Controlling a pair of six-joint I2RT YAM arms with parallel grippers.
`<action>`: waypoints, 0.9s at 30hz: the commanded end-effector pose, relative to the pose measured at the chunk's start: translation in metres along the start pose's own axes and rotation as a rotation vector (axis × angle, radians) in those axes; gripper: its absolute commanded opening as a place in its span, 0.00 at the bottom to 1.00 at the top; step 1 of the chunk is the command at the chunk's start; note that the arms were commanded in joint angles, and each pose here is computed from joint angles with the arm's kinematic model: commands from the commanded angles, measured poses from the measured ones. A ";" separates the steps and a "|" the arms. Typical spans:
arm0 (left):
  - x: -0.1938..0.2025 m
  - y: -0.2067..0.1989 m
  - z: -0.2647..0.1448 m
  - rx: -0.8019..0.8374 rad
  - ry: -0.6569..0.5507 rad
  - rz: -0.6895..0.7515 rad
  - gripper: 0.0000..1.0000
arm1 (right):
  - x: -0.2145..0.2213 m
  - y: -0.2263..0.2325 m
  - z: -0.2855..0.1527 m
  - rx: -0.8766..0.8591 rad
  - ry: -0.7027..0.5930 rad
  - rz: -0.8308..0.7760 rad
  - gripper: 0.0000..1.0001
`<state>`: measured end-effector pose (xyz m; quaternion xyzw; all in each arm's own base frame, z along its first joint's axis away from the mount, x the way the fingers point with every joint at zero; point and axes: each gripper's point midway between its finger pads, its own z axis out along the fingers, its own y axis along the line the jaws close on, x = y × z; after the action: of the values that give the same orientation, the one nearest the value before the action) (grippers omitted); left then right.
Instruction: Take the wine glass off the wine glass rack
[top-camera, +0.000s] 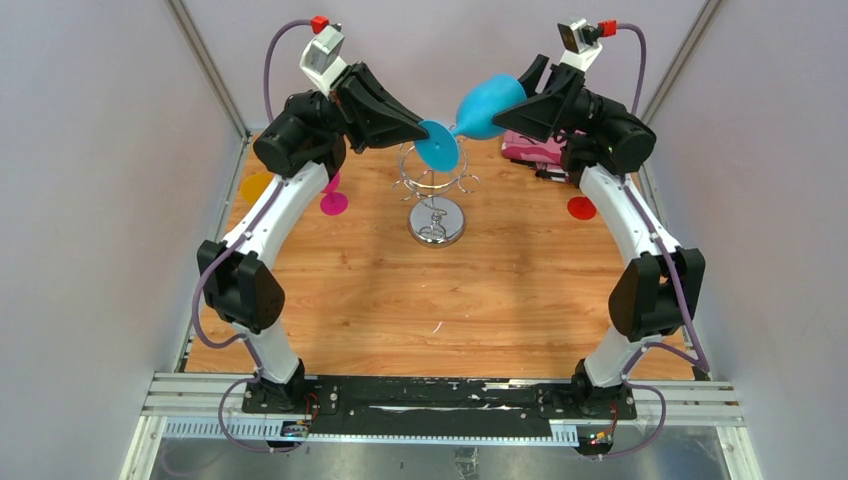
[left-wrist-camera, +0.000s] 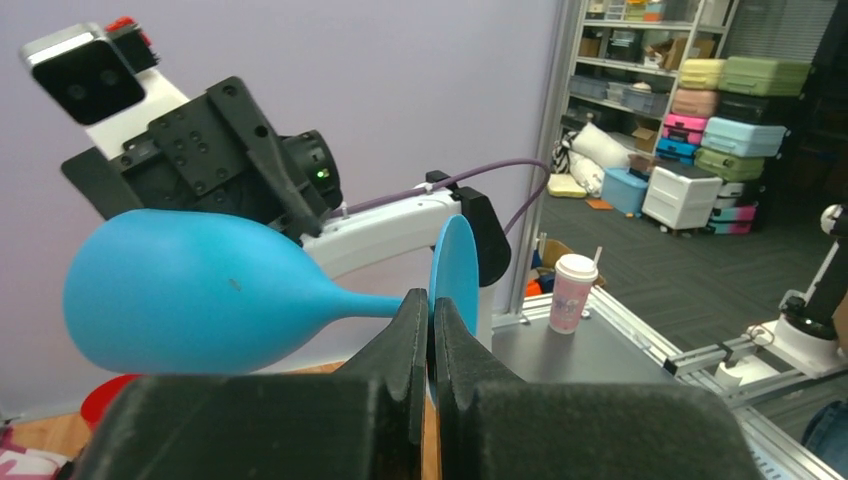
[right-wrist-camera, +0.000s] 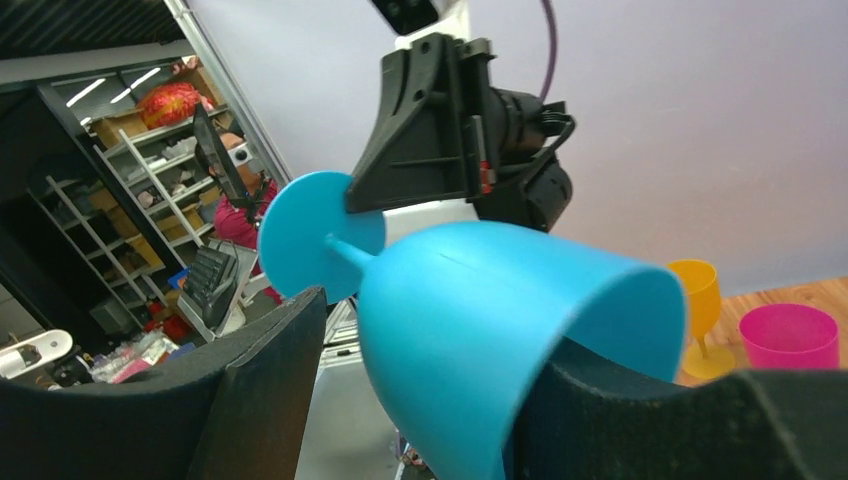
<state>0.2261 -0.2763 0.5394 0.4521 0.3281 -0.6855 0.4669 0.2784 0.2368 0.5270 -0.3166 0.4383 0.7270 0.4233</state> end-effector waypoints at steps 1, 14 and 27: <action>-0.001 0.010 -0.003 0.017 0.013 0.055 0.00 | 0.012 0.041 0.005 -0.059 0.053 -0.144 0.62; -0.002 0.021 -0.015 -0.017 0.029 0.066 0.00 | 0.015 0.055 0.004 -0.062 0.042 -0.158 0.56; -0.002 0.029 -0.028 -0.055 0.039 0.070 0.00 | 0.014 0.045 0.002 -0.054 0.023 -0.122 0.19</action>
<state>0.2556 -0.2654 0.5387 0.4390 0.3541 -0.6811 0.4669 0.2559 0.2334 0.5229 -0.3191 0.4385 0.7220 0.4296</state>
